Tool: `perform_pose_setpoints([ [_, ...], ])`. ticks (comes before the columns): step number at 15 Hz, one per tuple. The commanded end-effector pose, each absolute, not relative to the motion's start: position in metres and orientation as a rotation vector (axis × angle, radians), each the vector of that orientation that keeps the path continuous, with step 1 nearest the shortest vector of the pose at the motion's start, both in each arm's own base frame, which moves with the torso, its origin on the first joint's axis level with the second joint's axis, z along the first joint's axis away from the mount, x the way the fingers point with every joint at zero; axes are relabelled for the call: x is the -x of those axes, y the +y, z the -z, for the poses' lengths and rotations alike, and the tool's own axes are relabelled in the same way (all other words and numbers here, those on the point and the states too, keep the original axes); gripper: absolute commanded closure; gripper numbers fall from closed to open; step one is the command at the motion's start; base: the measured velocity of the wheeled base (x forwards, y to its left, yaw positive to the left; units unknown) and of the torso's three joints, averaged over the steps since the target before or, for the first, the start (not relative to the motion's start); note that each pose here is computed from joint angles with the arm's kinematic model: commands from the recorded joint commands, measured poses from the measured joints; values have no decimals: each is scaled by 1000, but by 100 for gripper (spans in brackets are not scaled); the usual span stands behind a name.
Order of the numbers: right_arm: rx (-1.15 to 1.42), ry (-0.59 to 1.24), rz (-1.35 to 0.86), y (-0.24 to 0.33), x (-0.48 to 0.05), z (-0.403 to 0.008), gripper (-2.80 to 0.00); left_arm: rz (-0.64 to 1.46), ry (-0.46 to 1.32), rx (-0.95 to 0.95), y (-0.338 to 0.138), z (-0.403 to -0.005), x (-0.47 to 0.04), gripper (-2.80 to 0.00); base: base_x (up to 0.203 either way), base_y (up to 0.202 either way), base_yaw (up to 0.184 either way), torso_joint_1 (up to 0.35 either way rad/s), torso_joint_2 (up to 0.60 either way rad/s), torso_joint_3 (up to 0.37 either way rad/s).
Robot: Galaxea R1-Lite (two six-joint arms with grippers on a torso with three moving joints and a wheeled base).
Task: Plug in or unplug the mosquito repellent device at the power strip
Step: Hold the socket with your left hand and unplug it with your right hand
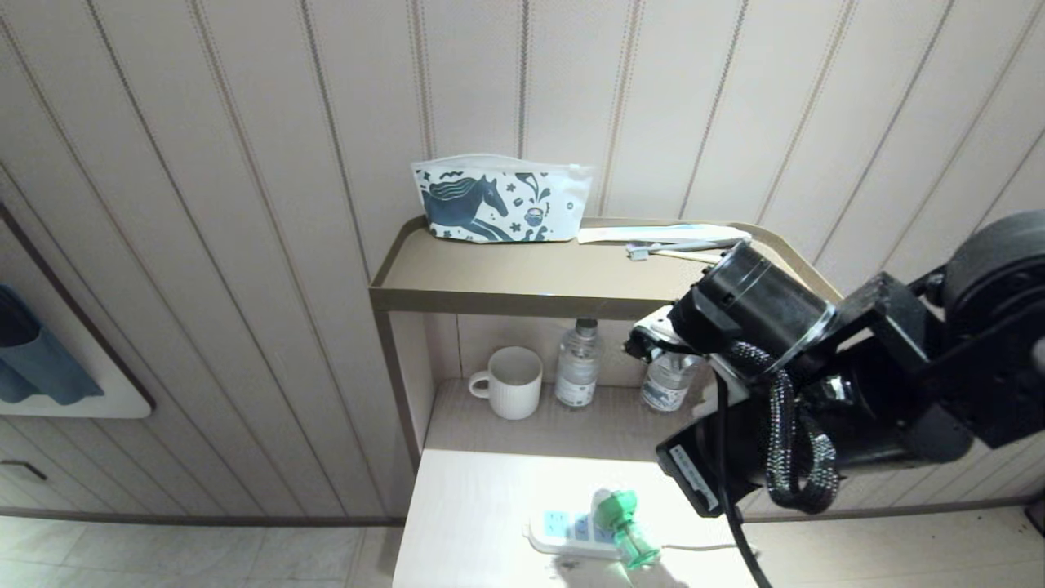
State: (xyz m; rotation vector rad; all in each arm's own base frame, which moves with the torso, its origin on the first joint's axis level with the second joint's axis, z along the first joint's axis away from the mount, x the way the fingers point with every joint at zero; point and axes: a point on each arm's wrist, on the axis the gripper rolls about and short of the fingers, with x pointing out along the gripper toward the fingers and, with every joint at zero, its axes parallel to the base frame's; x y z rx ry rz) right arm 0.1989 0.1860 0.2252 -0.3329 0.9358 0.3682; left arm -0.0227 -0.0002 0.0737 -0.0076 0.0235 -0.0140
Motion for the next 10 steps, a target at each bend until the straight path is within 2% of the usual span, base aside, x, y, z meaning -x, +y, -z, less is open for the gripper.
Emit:
perform_pose_setpoints([
  [1, 322, 947, -349, 189, -209, -202, -280, 14, 26, 8, 0, -73, 22, 0, 0, 0, 0, 0, 0, 0],
  [5, 252, 998, -419, 192, -229, -170, -280, 14, 26, 8, 0, -74, 23, 0, 0, 0, 0, 0, 0, 0],
  [10, 300, 1079, -400, 187, -246, -145, -280, 14, 23, 8, 0, -74, 23, 0, 0, 0, 0, 0, 0, 0],
])
